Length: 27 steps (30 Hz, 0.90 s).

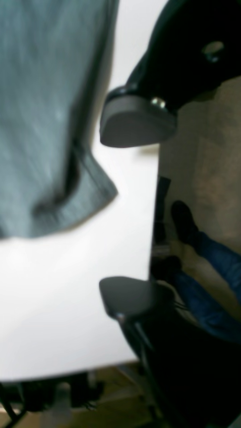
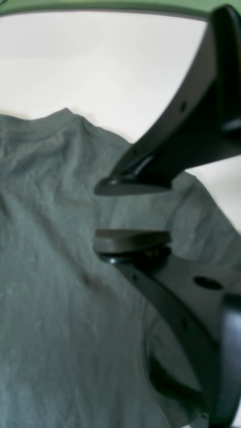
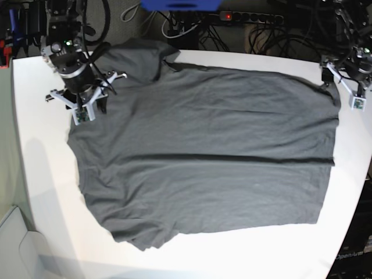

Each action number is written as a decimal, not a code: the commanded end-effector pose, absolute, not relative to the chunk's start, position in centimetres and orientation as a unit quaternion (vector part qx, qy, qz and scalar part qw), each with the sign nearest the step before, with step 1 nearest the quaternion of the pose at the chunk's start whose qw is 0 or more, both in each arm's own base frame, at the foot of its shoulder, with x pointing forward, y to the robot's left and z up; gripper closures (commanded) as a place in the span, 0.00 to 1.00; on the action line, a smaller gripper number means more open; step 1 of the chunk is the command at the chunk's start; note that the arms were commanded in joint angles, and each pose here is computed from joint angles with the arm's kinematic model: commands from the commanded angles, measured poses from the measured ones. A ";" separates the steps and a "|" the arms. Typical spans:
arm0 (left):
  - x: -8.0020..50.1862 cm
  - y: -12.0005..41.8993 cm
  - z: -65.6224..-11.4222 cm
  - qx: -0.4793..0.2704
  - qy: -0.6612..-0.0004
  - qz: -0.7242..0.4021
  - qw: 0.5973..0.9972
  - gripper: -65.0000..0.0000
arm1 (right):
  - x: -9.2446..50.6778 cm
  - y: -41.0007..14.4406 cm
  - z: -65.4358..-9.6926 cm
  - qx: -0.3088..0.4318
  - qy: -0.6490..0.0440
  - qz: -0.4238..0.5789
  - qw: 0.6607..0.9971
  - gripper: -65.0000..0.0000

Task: Layout the t-shirt on the table in an organized manner, then fold the t-shirt properly
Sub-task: 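Release the shirt and move both grippers to the collar-end corners, then grasp the collar-end corners of the shirt with both grippers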

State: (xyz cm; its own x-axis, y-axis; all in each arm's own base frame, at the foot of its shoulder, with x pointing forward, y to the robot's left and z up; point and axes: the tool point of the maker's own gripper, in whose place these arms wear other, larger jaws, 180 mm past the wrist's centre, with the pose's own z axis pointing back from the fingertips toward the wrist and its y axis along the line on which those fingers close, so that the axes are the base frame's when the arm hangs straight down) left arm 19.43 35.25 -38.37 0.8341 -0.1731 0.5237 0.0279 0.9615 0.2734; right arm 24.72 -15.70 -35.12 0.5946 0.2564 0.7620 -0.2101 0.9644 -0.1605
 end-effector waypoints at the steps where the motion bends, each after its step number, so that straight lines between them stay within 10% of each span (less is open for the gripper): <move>1: 20.0 35.8 -37.6 0.133 -0.296 -0.053 0.944 0.10 | 25.2 -16.2 -34.0 -0.034 -0.450 0.127 0.883 0.72; 27: 21.1 34.6 -43.1 0.027 -0.327 0.025 0.944 0.30 | 23.5 -18.6 -34.9 -0.056 -0.429 0.109 0.895 0.72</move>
